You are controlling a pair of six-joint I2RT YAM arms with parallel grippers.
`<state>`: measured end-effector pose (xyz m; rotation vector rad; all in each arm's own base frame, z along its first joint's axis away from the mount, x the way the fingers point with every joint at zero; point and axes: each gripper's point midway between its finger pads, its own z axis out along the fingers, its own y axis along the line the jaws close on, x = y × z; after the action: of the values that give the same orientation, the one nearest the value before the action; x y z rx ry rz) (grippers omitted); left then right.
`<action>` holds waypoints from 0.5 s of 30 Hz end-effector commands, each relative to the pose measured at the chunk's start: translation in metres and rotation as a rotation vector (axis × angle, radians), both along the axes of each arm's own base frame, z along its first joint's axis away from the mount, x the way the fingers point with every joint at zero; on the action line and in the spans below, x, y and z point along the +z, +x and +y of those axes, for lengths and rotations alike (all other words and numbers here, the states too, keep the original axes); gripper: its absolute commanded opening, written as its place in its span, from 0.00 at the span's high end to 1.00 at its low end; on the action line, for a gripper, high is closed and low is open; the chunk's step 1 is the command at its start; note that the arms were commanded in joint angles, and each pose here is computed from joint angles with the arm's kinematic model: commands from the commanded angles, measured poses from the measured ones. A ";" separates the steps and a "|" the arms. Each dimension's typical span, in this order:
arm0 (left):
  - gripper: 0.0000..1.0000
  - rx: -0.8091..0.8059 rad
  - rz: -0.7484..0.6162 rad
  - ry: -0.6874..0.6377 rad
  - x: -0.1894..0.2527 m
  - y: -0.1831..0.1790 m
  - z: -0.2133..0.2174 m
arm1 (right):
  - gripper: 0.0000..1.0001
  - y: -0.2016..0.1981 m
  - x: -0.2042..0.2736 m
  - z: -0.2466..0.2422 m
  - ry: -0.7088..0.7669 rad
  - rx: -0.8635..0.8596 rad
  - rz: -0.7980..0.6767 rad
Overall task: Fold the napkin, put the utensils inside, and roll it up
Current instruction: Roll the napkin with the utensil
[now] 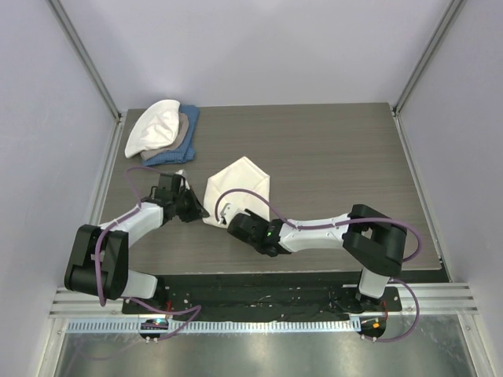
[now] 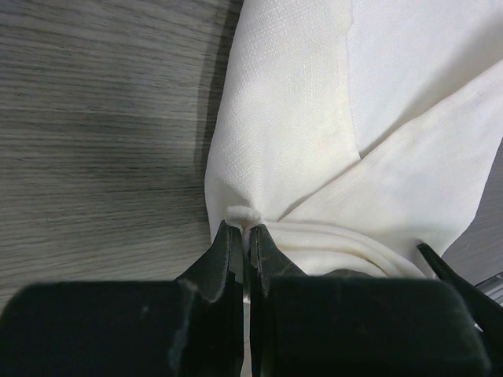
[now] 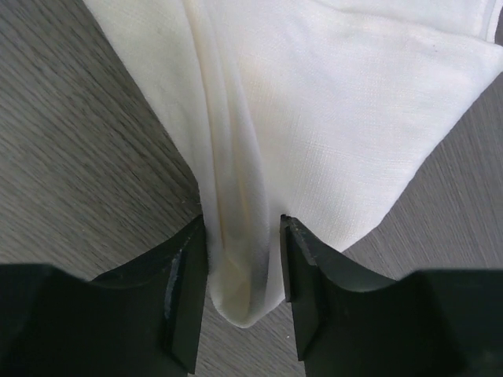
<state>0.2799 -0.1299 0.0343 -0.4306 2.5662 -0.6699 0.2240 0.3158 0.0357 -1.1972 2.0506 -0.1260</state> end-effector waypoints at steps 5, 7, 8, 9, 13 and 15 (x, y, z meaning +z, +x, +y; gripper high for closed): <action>1.00 0.005 -0.010 0.051 0.002 0.006 0.009 | 0.70 0.005 0.006 -0.005 -0.031 -0.016 -0.031; 1.00 0.003 -0.018 0.054 0.004 0.008 0.009 | 0.80 -0.001 0.000 -0.006 -0.053 0.012 0.008; 1.00 0.005 -0.017 0.056 0.004 0.008 0.009 | 0.84 -0.004 -0.002 -0.005 -0.057 0.025 0.027; 1.00 0.006 -0.018 0.061 0.005 0.009 0.010 | 0.86 -0.011 -0.005 0.001 -0.042 0.059 0.075; 1.00 0.013 -0.022 0.087 0.006 0.011 0.014 | 0.93 -0.040 -0.014 0.012 -0.032 0.145 0.283; 1.00 0.022 -0.017 0.106 0.004 0.011 0.018 | 0.94 -0.044 -0.010 0.020 0.011 0.152 0.368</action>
<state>0.2833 -0.1256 0.0372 -0.4179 2.5686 -0.6286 0.2038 0.3214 0.0229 -1.3535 2.1328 -0.0316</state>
